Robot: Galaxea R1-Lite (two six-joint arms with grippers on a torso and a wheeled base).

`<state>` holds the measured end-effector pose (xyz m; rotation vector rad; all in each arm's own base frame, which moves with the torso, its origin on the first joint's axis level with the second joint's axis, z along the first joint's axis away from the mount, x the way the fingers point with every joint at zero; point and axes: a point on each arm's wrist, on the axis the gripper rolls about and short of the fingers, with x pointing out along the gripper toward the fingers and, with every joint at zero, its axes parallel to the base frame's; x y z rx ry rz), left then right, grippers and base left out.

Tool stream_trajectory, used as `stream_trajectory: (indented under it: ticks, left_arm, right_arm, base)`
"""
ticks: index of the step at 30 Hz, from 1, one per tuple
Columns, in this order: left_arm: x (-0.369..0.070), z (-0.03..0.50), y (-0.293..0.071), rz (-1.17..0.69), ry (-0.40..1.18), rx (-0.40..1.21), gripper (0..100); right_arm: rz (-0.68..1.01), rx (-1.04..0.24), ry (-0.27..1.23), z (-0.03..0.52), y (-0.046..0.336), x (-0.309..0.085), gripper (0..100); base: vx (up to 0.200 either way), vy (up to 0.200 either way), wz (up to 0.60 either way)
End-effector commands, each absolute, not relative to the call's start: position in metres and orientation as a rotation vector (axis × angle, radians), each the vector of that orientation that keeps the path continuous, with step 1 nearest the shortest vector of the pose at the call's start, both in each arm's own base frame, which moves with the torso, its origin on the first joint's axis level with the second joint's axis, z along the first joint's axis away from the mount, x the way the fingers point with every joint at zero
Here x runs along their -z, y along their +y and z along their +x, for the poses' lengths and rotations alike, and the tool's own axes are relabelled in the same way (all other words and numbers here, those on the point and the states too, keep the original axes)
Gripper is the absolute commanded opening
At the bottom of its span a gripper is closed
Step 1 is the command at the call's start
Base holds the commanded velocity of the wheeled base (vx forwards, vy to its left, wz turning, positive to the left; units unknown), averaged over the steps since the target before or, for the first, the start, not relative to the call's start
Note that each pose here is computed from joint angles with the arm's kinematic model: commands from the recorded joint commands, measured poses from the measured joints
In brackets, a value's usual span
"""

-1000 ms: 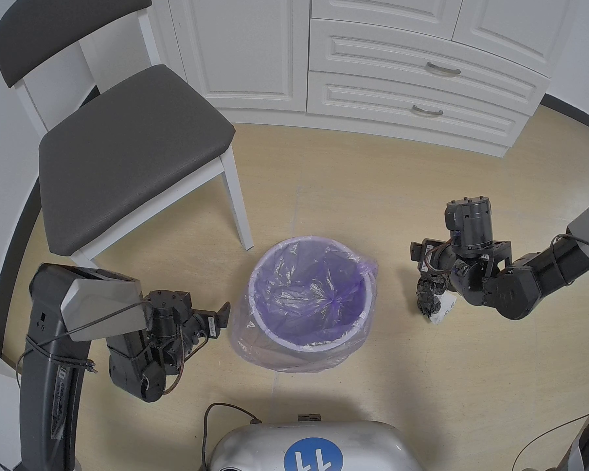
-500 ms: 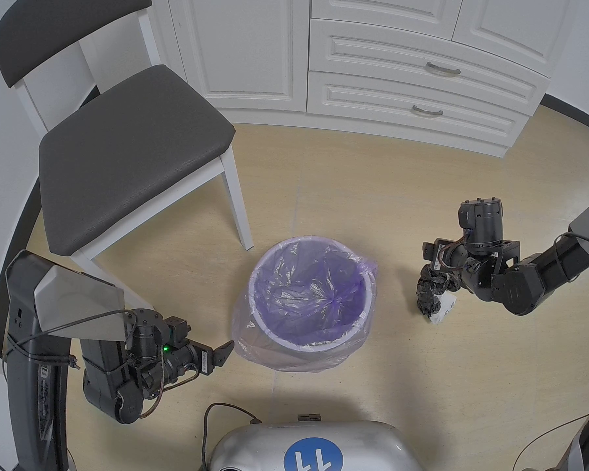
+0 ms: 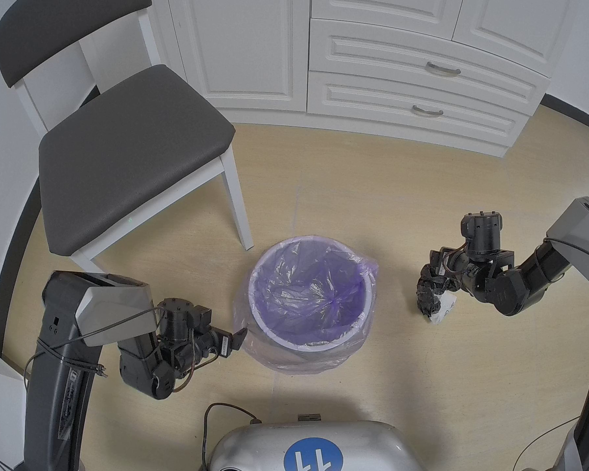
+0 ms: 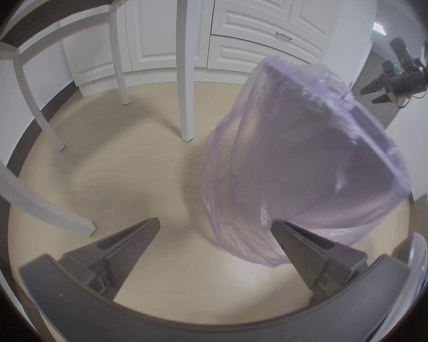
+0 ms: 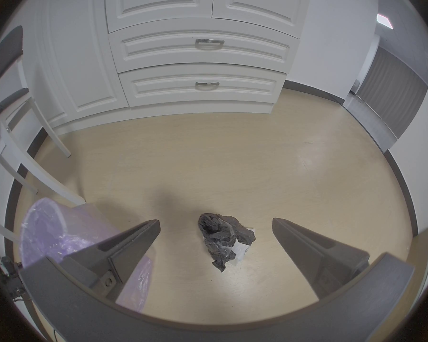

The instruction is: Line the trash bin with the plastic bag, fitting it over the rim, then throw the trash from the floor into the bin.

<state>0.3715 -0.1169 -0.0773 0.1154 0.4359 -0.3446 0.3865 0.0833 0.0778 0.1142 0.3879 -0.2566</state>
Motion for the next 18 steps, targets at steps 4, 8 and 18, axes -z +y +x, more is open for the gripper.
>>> stream_trajectory:
  ticks: [4, 8, 18]
  left_arm:
    - [0.074, 0.437, -0.128, 0.146, 0.436, 0.215, 100]
    - [0.073, 0.438, -0.129, 0.151, 0.446, 0.209, 100]
    - [0.053, 0.364, -0.130, 0.132, 0.408, 0.299, 100]
  right_arm:
    - [0.107, 0.284, 0.410, 0.397, 0.073, -0.060, 100]
    - [0.100, 0.297, 0.415, 0.400, 0.068, -0.058, 100]
    - [0.087, 0.302, 0.437, 0.404, 0.056, -0.050, 100]
  base:
    - [0.000, 0.000, 0.00]
    - [0.000, 0.000, 0.00]
    - [0.000, 0.000, 0.00]
